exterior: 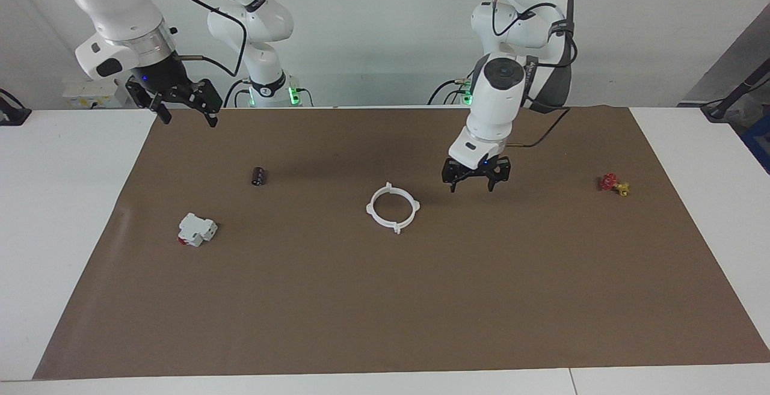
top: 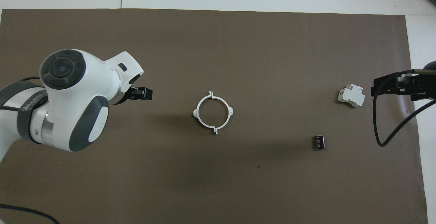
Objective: Assemble drain pipe with both arms
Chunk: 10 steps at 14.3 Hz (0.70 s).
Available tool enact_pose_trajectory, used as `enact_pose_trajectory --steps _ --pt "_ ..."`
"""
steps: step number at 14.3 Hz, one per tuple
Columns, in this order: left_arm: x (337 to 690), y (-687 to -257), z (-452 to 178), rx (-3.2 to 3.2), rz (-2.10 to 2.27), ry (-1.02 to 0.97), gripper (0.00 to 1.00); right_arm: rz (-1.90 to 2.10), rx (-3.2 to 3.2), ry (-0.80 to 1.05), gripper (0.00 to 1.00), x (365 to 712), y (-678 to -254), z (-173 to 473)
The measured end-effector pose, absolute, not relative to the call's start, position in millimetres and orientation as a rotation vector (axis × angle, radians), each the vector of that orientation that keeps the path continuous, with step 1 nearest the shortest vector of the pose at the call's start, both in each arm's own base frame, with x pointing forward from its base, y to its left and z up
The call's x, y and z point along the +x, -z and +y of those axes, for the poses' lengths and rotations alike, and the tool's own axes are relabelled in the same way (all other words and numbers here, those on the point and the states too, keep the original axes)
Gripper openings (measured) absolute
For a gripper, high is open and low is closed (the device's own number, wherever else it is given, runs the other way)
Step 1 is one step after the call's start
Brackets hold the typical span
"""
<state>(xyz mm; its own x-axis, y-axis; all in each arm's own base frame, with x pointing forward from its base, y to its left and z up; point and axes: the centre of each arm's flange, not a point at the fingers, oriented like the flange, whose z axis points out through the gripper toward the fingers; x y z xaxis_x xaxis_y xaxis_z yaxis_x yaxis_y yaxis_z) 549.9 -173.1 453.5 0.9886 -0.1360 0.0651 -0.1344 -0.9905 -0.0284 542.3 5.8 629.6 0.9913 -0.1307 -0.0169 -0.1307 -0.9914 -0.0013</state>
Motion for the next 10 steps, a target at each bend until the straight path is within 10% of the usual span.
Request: enact_pose_trajectory --steps 10 --pt "536 -555 -21 -3.102 0.182 0.078 1.0 0.206 -3.132 -0.026 1.0 542 -630 6"
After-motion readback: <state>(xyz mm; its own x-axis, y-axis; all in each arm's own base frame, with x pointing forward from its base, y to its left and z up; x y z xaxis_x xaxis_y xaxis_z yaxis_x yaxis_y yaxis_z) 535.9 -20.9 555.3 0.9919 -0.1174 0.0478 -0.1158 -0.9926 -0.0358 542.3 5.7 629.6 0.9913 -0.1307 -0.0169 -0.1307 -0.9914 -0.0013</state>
